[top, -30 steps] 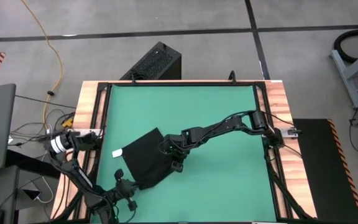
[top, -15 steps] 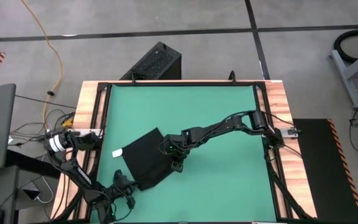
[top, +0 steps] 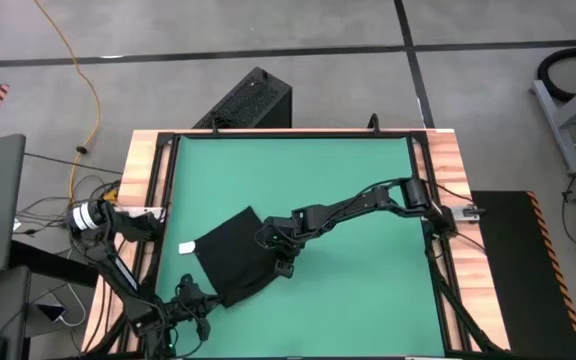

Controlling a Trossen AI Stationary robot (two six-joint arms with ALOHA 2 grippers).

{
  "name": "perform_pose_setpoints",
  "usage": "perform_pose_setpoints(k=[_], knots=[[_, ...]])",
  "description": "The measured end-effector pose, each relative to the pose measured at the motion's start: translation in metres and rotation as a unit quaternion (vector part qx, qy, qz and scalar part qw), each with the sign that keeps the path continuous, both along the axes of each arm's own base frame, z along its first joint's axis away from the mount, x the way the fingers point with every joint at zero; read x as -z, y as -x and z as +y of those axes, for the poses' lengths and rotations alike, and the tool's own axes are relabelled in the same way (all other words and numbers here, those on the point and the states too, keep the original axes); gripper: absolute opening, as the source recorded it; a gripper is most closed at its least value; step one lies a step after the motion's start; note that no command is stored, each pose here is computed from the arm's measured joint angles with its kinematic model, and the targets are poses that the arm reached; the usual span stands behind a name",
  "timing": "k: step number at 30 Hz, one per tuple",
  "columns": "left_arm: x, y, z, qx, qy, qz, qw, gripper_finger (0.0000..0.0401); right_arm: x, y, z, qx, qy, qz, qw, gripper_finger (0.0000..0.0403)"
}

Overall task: Roll towel into tight, uniform cylinder
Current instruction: Roll the towel

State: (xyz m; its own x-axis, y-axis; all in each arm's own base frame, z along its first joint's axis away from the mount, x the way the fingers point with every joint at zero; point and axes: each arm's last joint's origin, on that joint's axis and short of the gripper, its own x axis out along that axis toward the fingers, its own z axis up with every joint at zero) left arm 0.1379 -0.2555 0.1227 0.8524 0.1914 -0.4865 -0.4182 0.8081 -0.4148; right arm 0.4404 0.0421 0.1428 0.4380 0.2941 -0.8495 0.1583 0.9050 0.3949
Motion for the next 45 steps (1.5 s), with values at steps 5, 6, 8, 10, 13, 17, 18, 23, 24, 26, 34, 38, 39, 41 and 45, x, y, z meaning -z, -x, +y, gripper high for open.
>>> perform_pose_setpoints(k=[5,6,8,10,13,17,18,23,24,26,34,38,39,41,45], knots=[[0.004,0.003,-0.003,0.057,-0.013,0.079,0.995,0.0002,0.0,-0.001,0.001,-0.001,0.0,-0.004,1.0,0.0014],[0.004,0.005,-0.004,0.06,-0.012,0.079,0.995,0.0003,0.0,-0.001,0.001,-0.001,-0.001,-0.004,1.0,0.0014],[0.004,0.009,-0.006,0.066,-0.007,0.079,0.995,0.0006,0.0,0.0,0.001,0.0,-0.001,0.001,1.0,0.0014],[0.004,0.013,-0.008,0.073,-0.006,0.076,0.994,0.0007,0.001,0.001,0.0,0.002,-0.001,0.006,1.0,0.0014],[0.003,0.017,-0.01,0.068,-0.007,0.057,0.996,0.0007,0.0,0.001,0.0,0.002,-0.001,0.005,1.0,0.0014],[-0.005,0.017,-0.016,0.085,-0.061,0.006,0.995,0.0008,0.0,0.001,0.0,0.002,0.0,0.004,1.0,0.0014],[-0.008,0.014,-0.018,0.092,-0.087,0.0,0.992,0.0006,0.0,0.001,0.0,0.002,0.0,0.004,1.0,0.0014],[-0.021,-0.021,-0.011,0.091,-0.209,0.004,0.974,0.0001,0.0,0.001,0.0,0.002,0.0,0.003,1.0,0.0014],[-0.021,-0.028,-0.007,0.088,-0.225,0.012,0.97,0.0,0.0,0.0,0.0,0.002,0.0,0.002,1.0,0.0014],[-0.019,-0.038,0.002,0.075,-0.243,0.023,0.967,0.0,0.0,0.0,0.0,0.002,0.0,0.001,1.0,0.0014],[-0.016,-0.047,0.008,0.098,-0.239,0.059,0.964,0.0,0.0,0.0,0.0,0.001,0.0,0.0,1.0,0.0014],[-0.004,-0.05,0.009,0.11,-0.235,0.094,0.961,0.0,0.0,0.0,0.0,-0.002,0.002,-0.002,1.0,0.0014],[-0.001,-0.05,0.01,0.11,-0.24,0.098,0.959,0.0,0.0,0.0,0.0,-0.002,0.001,-0.002,1.0,0.0014],[0.001,-0.05,0.011,0.106,-0.244,0.102,0.959,0.0,0.0,0.0,0.0,-0.002,0.001,-0.003,1.0,0.0014],[0.011,-0.045,0.017,0.087,-0.246,0.121,0.958,0.0,0.0,0.0,0.0,0.001,0.001,-0.002,1.0,0.0014]])
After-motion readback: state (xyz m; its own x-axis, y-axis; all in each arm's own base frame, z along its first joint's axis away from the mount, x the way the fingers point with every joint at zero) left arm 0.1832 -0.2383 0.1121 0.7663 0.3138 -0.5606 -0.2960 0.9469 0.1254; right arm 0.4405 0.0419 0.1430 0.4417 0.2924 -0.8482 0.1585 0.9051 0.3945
